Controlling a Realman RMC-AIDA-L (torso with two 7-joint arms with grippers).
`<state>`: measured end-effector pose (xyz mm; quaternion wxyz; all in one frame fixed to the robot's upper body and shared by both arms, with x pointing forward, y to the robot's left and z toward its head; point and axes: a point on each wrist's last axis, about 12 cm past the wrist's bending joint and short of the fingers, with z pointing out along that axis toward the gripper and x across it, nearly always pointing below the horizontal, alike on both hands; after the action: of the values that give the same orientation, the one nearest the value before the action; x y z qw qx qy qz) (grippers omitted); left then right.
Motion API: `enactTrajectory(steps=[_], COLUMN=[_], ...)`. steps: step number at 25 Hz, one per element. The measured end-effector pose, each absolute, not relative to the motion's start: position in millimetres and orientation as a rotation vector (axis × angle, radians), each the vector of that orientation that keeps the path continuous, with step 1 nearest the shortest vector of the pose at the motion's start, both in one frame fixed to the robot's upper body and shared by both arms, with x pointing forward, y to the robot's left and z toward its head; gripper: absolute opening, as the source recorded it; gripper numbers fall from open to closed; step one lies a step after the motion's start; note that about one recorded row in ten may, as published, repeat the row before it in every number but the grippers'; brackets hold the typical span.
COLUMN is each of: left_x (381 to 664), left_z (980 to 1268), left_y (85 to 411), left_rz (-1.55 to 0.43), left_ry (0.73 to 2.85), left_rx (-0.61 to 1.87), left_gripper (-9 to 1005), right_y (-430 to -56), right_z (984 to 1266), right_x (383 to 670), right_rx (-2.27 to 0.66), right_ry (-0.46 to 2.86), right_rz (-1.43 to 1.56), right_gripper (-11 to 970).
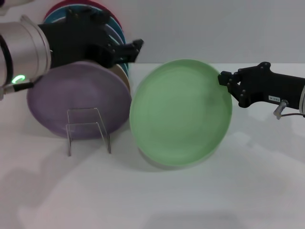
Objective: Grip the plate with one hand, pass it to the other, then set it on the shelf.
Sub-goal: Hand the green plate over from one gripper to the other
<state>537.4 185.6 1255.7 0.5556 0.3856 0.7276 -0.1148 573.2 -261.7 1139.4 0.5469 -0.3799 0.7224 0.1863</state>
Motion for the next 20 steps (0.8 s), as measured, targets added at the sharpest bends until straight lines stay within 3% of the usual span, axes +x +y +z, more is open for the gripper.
enactTrajectory(steps=[10,20], left_x=[533,549], left_z=[1237,1221], left_y=[171,167], left_rz=[-0.32,-0.332], left_ry=[1.77,1.828], left_rx=[1.007,1.021], left_gripper=[841,833], right_y=[-245,-238], right_z=[1146,1152], right_x=[575,574], right_rx=[-0.952,-0.967], right_ry=[1.664,1.628], right_rz=[0.467,0.496], right_gripper=[87,99])
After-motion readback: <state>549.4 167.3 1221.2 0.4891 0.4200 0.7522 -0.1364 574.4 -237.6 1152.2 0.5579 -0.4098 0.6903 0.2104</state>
